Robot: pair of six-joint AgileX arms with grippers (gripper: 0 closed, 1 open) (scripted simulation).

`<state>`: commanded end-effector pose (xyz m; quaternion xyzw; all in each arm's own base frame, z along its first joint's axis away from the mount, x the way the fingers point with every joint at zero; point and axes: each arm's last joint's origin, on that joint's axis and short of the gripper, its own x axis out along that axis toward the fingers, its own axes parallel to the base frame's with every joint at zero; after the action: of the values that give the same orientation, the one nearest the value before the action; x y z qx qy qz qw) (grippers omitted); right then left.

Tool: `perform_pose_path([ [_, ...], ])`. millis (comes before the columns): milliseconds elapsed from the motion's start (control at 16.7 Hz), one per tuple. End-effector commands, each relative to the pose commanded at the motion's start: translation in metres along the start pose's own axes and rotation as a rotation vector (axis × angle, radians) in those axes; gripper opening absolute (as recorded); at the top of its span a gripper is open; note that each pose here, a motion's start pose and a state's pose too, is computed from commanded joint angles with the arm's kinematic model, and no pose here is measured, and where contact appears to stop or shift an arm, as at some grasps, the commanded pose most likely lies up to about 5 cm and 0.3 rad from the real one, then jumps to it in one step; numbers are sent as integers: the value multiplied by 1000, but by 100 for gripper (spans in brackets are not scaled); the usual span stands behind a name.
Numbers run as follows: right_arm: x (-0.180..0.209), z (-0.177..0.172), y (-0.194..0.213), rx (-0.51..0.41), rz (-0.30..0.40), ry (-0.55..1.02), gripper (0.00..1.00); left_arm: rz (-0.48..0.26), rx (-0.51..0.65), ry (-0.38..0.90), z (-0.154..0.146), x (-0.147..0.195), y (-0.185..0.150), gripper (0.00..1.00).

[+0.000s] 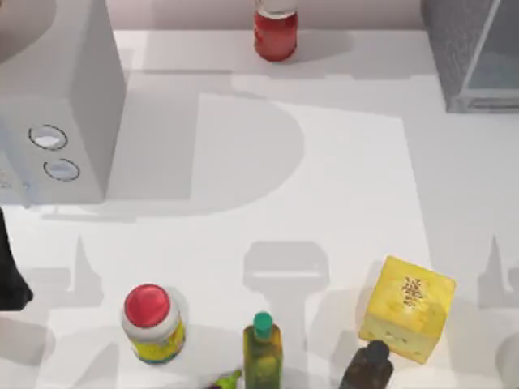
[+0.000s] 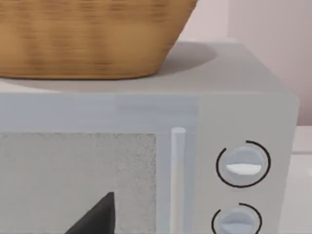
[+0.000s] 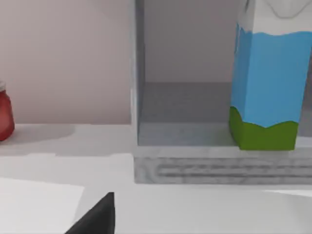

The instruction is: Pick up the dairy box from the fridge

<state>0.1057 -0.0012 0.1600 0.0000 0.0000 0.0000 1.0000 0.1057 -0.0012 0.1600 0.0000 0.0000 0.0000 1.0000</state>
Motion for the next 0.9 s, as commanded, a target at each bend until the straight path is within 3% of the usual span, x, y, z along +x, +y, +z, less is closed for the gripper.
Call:
perform_pose_path([
  [420,9,7,-5,0,-4,-6,100,0,0,0,0,0,0,100],
  [900,58,12,-34,-2,-5,2,100,0,0,0,0,0,0,100],
])
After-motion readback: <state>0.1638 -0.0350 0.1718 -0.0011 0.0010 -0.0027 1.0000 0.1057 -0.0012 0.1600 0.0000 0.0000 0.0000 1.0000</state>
